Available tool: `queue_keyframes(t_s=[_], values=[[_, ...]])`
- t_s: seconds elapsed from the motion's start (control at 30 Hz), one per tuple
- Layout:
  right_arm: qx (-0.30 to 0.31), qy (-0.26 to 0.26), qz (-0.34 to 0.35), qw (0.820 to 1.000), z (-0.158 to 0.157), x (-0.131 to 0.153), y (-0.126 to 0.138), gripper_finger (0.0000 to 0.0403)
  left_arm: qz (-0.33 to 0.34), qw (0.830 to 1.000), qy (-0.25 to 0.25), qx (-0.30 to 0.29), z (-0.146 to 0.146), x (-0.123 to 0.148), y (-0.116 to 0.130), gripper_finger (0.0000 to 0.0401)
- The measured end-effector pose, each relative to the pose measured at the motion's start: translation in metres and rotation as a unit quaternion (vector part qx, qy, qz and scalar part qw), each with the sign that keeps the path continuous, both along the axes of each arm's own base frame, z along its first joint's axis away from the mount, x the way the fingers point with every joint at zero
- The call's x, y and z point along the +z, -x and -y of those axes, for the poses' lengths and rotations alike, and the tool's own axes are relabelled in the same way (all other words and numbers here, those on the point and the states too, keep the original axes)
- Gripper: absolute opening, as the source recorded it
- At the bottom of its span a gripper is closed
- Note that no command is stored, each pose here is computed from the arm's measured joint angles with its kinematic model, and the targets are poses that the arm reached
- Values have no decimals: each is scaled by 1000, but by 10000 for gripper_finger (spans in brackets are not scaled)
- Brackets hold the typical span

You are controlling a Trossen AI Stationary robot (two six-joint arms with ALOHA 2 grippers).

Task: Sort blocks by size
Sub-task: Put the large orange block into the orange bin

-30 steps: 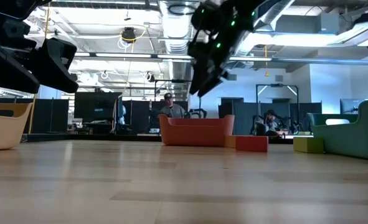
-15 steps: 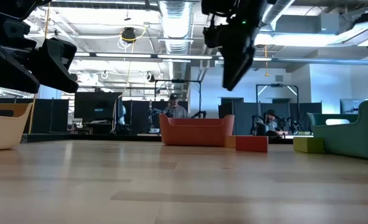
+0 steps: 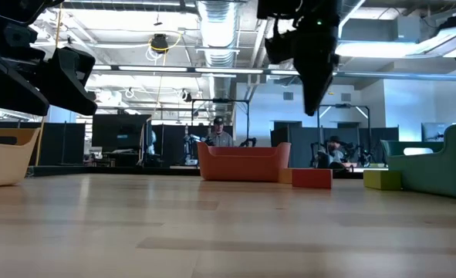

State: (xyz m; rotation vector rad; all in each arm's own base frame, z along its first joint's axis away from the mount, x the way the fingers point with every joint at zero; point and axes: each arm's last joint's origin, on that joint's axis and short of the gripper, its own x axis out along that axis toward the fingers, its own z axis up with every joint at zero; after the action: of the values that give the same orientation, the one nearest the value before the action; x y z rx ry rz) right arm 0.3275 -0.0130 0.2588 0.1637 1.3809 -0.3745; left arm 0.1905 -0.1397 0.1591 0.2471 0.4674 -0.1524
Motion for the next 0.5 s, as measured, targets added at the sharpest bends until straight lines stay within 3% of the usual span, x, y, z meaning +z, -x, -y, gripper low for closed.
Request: queue_keyframes(t_s=[0.2, 0.5], values=[[-2, -1, -34, 999, 0, -5, 3, 248, 0, 1000, 0, 0, 0, 0, 0, 206], [-1, 0, 3, 1000, 0, -4, -4, 248, 0, 1000, 0, 0, 0, 0, 0, 206]])
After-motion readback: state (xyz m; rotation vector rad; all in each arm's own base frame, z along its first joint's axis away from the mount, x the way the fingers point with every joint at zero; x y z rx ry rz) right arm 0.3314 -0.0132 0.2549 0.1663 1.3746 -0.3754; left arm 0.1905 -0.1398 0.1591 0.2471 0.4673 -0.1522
